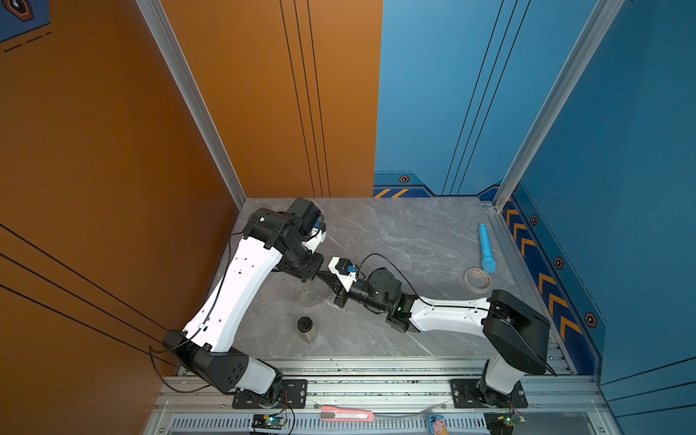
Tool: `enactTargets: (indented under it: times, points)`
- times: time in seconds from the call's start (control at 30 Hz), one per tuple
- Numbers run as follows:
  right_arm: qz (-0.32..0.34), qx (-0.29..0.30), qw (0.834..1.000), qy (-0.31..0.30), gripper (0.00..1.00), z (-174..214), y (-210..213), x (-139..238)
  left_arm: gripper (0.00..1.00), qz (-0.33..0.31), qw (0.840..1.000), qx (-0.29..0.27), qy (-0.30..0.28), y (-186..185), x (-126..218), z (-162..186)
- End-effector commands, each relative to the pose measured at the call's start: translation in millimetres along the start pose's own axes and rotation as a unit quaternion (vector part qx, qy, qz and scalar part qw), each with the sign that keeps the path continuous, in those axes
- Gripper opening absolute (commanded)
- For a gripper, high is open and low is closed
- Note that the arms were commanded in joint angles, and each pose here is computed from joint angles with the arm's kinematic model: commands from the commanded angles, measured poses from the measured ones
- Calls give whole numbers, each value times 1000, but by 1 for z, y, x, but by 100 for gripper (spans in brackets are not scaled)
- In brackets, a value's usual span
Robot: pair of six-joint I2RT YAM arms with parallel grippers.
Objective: Remove the keys from the keyring
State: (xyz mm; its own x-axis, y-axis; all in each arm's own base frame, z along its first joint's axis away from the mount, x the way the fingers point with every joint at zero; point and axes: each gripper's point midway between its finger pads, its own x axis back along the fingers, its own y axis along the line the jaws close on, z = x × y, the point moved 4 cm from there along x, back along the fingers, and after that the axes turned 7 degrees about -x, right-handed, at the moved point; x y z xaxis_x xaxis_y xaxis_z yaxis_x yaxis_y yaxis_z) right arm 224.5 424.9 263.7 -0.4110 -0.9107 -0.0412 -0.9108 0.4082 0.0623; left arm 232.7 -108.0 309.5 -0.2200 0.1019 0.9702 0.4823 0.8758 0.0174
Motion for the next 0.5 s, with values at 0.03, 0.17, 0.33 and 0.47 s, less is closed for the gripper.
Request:
enactTargets:
  times: [0.03,0.17,0.33,0.47]
  points:
    - [12,41,999,8,0,-13,1,10,0,-34,999,7,0,18,2,1]
    - [10,51,999,-1,0,-21,3,16,0,-15,1000,23,-10,23,-3,-4]
    - [1,51,998,-30,0,-40,8,17,0,18,999,27,-4,21,-14,-7]
    - [-10,48,997,-52,0,-53,12,18,0,54,998,35,-2,17,-20,-7]
